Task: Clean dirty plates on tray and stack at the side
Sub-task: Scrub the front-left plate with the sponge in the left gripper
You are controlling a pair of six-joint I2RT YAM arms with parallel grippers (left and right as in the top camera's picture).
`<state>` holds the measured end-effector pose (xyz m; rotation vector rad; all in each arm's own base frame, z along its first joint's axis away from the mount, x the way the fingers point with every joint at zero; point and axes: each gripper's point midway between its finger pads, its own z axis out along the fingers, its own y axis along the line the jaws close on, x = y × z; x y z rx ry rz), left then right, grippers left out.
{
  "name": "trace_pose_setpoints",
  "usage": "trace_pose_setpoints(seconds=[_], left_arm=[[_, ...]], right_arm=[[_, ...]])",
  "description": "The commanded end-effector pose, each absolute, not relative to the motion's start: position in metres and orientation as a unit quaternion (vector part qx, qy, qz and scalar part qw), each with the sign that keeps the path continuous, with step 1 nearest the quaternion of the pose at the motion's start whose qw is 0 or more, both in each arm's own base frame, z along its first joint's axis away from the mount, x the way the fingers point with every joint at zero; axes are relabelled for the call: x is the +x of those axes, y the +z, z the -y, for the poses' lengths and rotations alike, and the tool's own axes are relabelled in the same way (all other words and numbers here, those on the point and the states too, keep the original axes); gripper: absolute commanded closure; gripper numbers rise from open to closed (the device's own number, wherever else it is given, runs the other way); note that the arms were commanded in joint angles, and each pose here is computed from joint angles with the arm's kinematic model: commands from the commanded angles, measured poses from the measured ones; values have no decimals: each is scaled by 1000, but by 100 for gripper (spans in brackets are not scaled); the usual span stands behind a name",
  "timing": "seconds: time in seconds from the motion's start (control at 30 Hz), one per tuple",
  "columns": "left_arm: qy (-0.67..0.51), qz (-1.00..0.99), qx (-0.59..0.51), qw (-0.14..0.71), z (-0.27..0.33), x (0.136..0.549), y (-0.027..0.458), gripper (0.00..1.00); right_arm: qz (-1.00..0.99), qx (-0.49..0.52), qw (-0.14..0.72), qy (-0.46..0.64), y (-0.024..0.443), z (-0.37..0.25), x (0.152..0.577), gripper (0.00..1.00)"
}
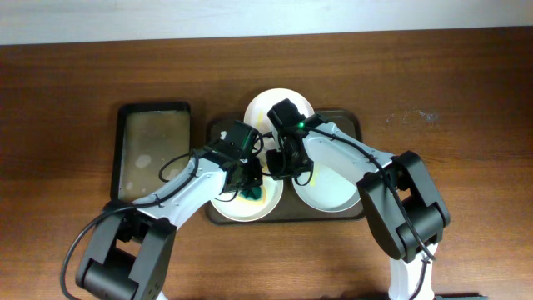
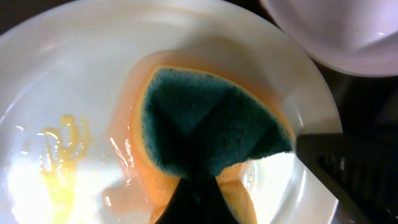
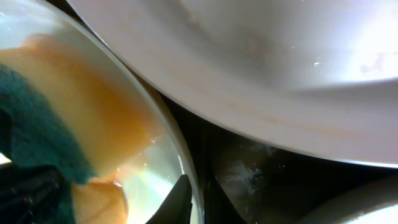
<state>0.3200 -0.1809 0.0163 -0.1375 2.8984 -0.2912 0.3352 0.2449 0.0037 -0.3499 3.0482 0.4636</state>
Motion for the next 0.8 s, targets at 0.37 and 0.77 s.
trace_pose_setpoints(seconds=[0.37, 0.77], left_arm=[[105, -977, -72, 173, 103, 329, 43, 100], [-108, -986, -47, 115, 183, 323, 34, 100]], right_arm=[[-986, -116, 14, 120, -6, -238, 330, 90], [-986, -116, 16, 121, -6, -238, 331, 90]])
